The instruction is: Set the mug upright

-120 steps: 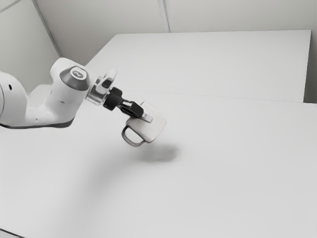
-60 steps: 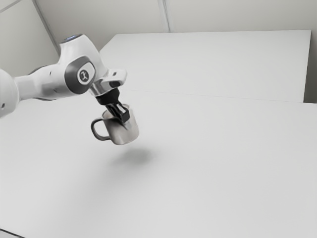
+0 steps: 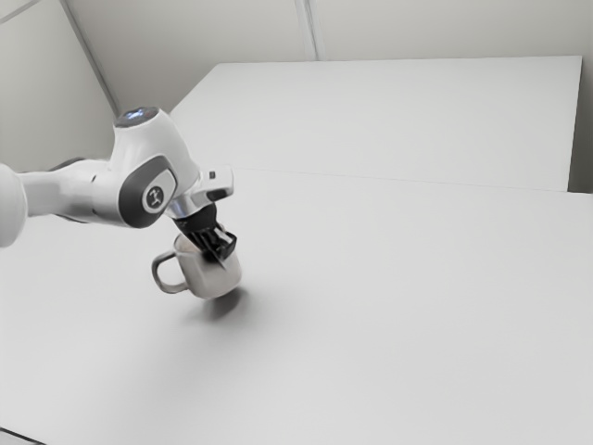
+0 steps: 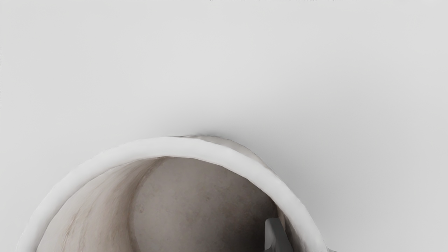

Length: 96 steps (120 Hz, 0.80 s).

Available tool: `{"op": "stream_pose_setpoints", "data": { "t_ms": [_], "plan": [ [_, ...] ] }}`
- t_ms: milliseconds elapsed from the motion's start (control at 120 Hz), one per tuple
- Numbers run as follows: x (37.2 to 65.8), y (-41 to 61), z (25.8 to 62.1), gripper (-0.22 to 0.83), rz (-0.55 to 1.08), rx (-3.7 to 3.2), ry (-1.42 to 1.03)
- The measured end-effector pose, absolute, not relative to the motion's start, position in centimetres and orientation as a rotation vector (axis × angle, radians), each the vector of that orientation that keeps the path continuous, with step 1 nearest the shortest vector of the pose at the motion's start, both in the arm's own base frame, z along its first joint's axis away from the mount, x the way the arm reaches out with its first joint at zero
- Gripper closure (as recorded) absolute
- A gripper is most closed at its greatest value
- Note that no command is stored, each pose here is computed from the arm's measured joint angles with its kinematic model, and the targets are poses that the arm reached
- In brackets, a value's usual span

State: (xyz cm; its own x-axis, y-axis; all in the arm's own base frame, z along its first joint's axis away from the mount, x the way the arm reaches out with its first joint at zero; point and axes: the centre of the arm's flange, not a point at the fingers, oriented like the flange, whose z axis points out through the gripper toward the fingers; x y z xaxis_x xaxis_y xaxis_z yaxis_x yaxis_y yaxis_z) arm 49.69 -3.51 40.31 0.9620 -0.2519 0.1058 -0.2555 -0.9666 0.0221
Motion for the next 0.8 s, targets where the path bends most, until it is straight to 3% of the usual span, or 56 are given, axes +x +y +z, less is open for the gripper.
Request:
{"op": "stream_pose_setpoints", "data": {
  "t_ms": [800],
  "plan": [
    [48.1,-3.7,35.0,0.77,0.307,3.089,-0.103]
  ]
}}
